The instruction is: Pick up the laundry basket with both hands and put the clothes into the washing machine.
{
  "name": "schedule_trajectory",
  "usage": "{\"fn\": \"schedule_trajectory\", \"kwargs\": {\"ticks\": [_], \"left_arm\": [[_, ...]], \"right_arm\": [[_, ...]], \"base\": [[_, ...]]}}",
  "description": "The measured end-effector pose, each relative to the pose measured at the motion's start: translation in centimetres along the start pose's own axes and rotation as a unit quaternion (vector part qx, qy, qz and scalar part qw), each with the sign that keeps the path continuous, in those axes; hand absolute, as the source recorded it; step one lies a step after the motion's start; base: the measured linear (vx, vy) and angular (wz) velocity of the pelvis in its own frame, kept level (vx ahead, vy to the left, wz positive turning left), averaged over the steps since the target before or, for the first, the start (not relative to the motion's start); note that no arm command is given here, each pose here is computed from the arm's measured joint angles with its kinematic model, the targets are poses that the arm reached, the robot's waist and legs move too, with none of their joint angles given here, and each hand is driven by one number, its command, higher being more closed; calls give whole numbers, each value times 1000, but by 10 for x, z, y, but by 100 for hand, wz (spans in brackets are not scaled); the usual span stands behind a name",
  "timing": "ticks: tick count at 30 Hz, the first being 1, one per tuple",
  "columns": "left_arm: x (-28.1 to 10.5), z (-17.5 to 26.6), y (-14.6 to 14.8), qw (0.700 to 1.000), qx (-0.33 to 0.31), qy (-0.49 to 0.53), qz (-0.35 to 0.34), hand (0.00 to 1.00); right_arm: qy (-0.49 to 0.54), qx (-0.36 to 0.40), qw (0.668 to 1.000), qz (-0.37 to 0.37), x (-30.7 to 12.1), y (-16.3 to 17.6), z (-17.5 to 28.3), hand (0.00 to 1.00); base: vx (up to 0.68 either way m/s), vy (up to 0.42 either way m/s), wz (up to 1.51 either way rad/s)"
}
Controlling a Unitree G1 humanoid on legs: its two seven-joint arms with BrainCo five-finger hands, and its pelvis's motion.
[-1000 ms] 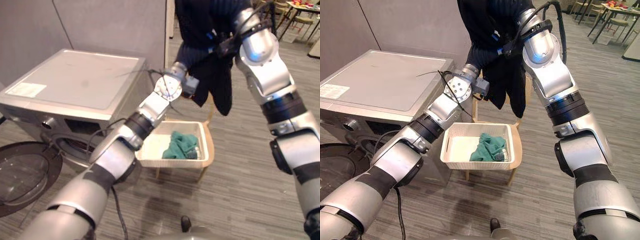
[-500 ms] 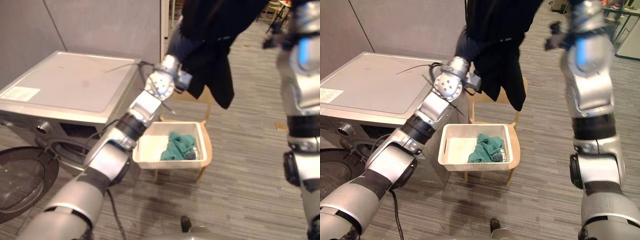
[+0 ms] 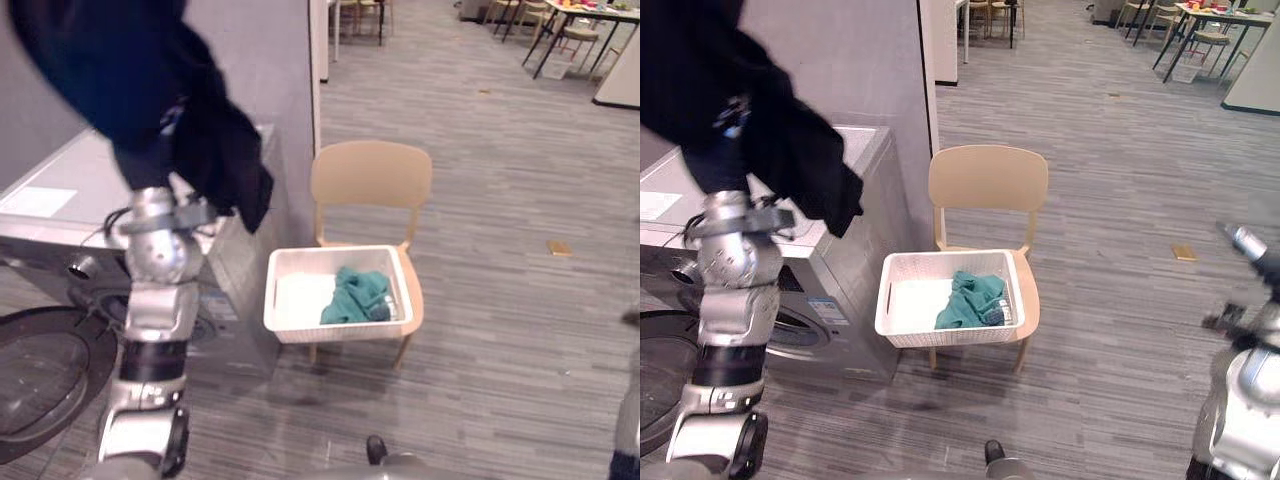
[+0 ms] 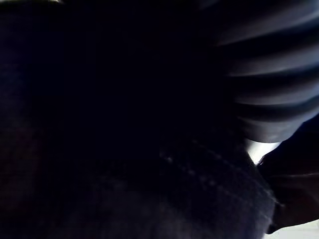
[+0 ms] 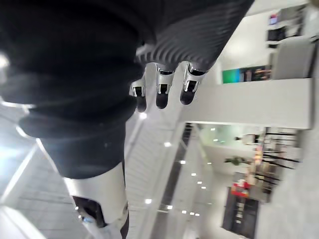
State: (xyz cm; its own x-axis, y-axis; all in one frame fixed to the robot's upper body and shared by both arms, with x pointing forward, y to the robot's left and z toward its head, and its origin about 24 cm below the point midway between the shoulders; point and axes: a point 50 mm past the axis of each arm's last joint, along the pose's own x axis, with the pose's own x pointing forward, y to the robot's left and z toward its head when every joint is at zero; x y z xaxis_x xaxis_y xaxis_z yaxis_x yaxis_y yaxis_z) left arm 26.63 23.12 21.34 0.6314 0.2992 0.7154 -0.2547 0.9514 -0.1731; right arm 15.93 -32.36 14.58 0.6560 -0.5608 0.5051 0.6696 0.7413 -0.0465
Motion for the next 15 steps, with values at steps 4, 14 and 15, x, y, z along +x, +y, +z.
{"fn": "schedule_trajectory", "kwargs": {"ticks": [4, 14, 15], "left_arm": [[-43, -11, 28, 995, 4, 54, 79, 100], [-191, -33, 35, 937, -29, 316, 147, 100], [-202, -36, 37, 928, -30, 339, 151, 100]], "right_arm": [[158, 0, 987, -34, -55, -7, -55, 0], [506, 56, 861, 3, -215, 34, -135, 0], [523, 61, 850, 24, -223, 42, -137, 0]], "base": [[45, 34, 24], [1, -1, 32], [-26, -34, 47]]}}
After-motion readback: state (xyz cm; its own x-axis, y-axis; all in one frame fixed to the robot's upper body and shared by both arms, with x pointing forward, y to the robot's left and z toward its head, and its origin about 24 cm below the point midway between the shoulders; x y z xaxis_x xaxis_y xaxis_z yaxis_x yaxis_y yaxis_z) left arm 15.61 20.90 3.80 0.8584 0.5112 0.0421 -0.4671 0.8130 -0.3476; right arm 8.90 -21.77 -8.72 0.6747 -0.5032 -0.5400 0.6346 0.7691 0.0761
